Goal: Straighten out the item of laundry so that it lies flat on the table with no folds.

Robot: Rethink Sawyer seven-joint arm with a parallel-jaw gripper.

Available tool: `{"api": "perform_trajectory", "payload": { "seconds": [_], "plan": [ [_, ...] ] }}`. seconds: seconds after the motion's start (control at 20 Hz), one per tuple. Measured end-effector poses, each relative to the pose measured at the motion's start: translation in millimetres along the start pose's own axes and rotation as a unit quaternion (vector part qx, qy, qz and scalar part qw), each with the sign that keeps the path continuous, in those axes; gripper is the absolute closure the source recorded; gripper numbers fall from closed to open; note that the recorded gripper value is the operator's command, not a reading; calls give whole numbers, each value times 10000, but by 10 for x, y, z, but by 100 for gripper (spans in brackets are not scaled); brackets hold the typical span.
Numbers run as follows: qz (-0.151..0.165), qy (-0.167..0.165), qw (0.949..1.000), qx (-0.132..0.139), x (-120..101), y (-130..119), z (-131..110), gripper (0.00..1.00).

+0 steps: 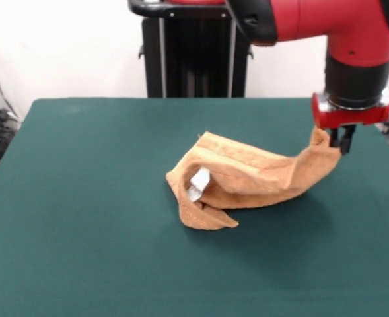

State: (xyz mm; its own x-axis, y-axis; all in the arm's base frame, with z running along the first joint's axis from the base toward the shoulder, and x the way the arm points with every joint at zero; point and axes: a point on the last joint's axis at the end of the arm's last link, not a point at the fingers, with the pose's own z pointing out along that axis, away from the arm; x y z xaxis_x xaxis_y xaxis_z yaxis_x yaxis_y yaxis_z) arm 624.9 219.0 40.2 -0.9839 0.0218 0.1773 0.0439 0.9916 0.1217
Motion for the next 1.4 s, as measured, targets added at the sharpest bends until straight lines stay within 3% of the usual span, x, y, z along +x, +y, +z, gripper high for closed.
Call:
{"api": "perform_trajectory", "payload": {
  "seconds": [0.65, 1.4],
  "plan": [
    [309, -172, 9993, 136, -268, 35, 139, 100],
    [938, -337, 9939, 478, -308, 641, 594, 100]
  ]
}}
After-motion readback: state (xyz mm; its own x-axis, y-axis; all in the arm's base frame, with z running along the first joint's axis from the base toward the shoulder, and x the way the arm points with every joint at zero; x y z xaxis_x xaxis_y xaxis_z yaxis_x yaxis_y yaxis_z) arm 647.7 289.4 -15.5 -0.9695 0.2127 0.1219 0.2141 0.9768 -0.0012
